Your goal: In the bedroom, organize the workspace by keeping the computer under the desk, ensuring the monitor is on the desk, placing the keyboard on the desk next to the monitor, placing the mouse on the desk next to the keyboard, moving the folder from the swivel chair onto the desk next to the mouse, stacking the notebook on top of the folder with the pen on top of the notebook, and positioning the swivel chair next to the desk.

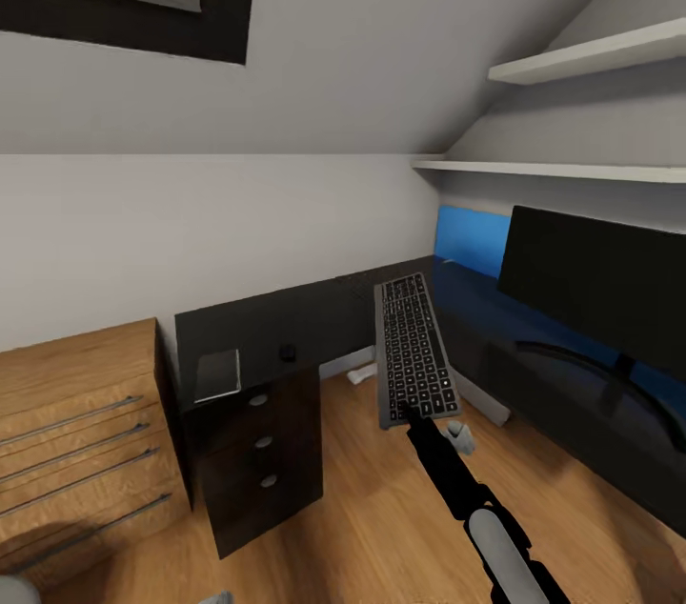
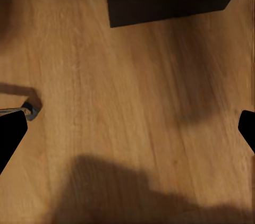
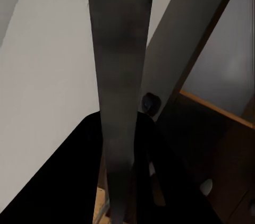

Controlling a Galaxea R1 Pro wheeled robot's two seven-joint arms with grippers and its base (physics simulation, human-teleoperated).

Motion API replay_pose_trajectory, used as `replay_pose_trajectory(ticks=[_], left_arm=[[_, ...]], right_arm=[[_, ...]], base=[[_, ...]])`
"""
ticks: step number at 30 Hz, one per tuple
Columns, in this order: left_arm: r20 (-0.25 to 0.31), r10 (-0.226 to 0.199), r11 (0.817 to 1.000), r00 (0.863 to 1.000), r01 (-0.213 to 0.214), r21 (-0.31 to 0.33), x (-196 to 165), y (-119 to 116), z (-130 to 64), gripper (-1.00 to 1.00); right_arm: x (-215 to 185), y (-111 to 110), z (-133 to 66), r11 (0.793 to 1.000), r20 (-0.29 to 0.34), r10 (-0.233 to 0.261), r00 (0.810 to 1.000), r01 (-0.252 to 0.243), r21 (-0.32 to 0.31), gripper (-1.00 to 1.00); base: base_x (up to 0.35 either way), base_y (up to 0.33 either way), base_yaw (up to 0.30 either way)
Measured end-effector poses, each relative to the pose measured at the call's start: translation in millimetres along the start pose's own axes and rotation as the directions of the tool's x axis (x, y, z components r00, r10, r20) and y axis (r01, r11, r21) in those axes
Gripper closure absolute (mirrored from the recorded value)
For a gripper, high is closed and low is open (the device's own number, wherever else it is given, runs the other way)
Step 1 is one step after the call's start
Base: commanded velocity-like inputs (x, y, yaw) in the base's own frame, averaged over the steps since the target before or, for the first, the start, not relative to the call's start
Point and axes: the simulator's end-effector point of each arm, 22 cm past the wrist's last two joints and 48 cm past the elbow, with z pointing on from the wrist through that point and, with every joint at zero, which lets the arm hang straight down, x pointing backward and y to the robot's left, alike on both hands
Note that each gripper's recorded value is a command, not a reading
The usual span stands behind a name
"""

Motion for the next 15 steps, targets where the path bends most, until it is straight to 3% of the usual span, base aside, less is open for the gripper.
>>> replay_pose_trajectory(ticks=[4,11,15], left_arm=[[-0.002,0.001,1.000,1.000,-0.001,0.000,0.7,0.0,0.2,-1.00],[-0.004,0.001,1.000,1.000,-0.001,-0.002,1.7,0.9,0.7,-1.00],[-0.006,0.001,1.000,1.000,-0.001,-0.003,2.4,1.2,1.0,-1.00]], right_arm=[[0.4,-1.0,0.1,1.000,-0.001,-0.001,1.000,0.001,0.002,1.00],[1.1,-2.5,0.5,1.000,-0.002,0.000,1.000,0.000,0.004,1.00],[1.5,-3.2,0.6,1.000,-0.003,0.000,1.000,0.000,0.005,1.00]], base=[[0.000,0.023,-0.264],[-0.066,0.263,-0.264],[-0.080,0.133,-0.264]])
